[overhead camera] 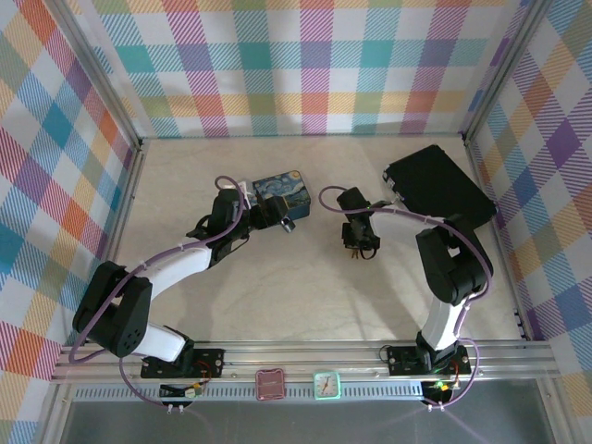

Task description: Unlock a padlock with a key

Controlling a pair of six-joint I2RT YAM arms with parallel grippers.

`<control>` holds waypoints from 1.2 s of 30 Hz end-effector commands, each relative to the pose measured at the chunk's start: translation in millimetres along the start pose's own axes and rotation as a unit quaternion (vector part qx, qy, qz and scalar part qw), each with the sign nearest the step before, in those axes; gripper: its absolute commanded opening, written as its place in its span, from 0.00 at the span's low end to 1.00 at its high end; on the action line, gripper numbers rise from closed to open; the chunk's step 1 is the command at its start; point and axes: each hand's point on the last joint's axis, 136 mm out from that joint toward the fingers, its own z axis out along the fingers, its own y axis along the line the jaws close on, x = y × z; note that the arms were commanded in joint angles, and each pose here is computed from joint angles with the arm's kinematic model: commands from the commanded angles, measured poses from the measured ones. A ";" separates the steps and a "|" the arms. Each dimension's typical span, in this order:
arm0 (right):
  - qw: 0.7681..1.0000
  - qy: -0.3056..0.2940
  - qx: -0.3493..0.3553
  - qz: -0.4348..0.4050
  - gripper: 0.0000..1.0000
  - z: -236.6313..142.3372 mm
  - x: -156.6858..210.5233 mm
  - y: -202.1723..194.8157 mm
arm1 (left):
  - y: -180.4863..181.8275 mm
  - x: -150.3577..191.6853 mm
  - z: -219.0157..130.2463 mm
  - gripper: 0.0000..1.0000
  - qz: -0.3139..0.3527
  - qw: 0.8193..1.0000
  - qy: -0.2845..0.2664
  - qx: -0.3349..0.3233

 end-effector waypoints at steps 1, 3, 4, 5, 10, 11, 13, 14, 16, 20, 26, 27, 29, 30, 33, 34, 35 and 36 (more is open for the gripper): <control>1.000 0.012 0.012 -0.004 0.15 12.2 13.3 -6.9 | -11.8 -5.7 -7.5 1.00 0.009 1.000 -0.009 0.015; 1.000 0.007 0.007 -0.015 0.10 12.7 11.2 -5.7 | -13.6 -7.2 -10.7 1.00 0.009 1.000 -0.012 0.017; 1.000 0.004 0.005 -0.023 0.08 12.3 9.5 -4.4 | -12.9 -7.2 -12.3 1.00 0.010 1.000 -0.013 0.016; 1.000 0.001 0.004 -0.028 0.07 11.5 7.4 -4.3 | -13.5 -7.6 -13.8 1.00 0.010 1.000 -0.014 0.016; 0.997 -0.010 -0.025 -0.076 0.00 1.7 -4.0 0.8 | -18.4 -12.2 -22.8 1.00 0.012 0.999 -0.023 0.022; 0.995 -0.015 -0.040 -0.088 0.00 -2.4 -6.6 4.4 | -19.6 -12.6 -24.1 1.00 0.011 0.999 -0.022 0.025; 0.988 -0.032 -0.084 -0.126 0.00 -15.9 -11.8 15.9 | -26.8 -15.1 -26.7 1.00 0.006 0.999 -0.020 0.036; 0.983 -0.041 -0.108 -0.141 0.00 -24.2 -14.1 21.5 | -30.5 -16.8 -28.1 1.00 0.004 0.999 -0.019 0.040; 0.966 -0.059 -0.174 -0.180 0.00 -47.0 -16.7 38.6 | -39.5 -19.8 -30.9 1.00 -0.004 0.998 -0.019 0.058; 0.944 -0.072 -0.244 -0.211 0.00 -83.9 -22.3 54.4 | -56.0 -23.5 -34.2 1.00 -0.031 0.994 -0.019 0.099; 0.889 -0.126 -0.342 -0.276 0.00 -128.4 -17.4 78.2 | -77.3 -18.4 -35.0 0.97 -0.064 0.988 -0.008 0.142; 0.881 -0.141 -0.350 -0.287 0.00 -134.7 -17.0 79.8 | -80.5 -15.8 -34.6 0.97 -0.068 0.987 -0.005 0.146; 0.859 -0.175 -0.364 -0.313 0.00 -148.0 -16.6 83.1 | -85.5 -9.4 -32.8 0.96 -0.074 0.986 0.004 0.150; 0.850 -0.190 -0.371 -0.321 0.00 -154.5 -16.1 84.4 | -89.0 -5.4 -31.5 0.96 -0.077 0.985 0.008 0.155; 0.829 -0.217 -0.387 -0.341 0.00 -169.9 -13.3 87.2 | -98.9 7.3 -25.9 0.94 -0.083 0.982 0.022 0.167; 0.827 -0.218 -0.391 -0.341 0.00 -172.4 -12.4 87.3 | -101.2 9.6 -24.3 0.94 -0.086 0.982 0.025 0.169; 0.825 -0.219 -0.394 -0.342 0.00 -175.0 -11.7 87.8 | -104.9 11.7 -22.5 0.92 -0.089 0.980 0.027 0.175; 0.822 -0.221 -0.398 -0.341 0.00 -177.6 -11.0 88.4 | -109.7 13.3 -20.9 0.91 -0.093 0.978 0.028 0.183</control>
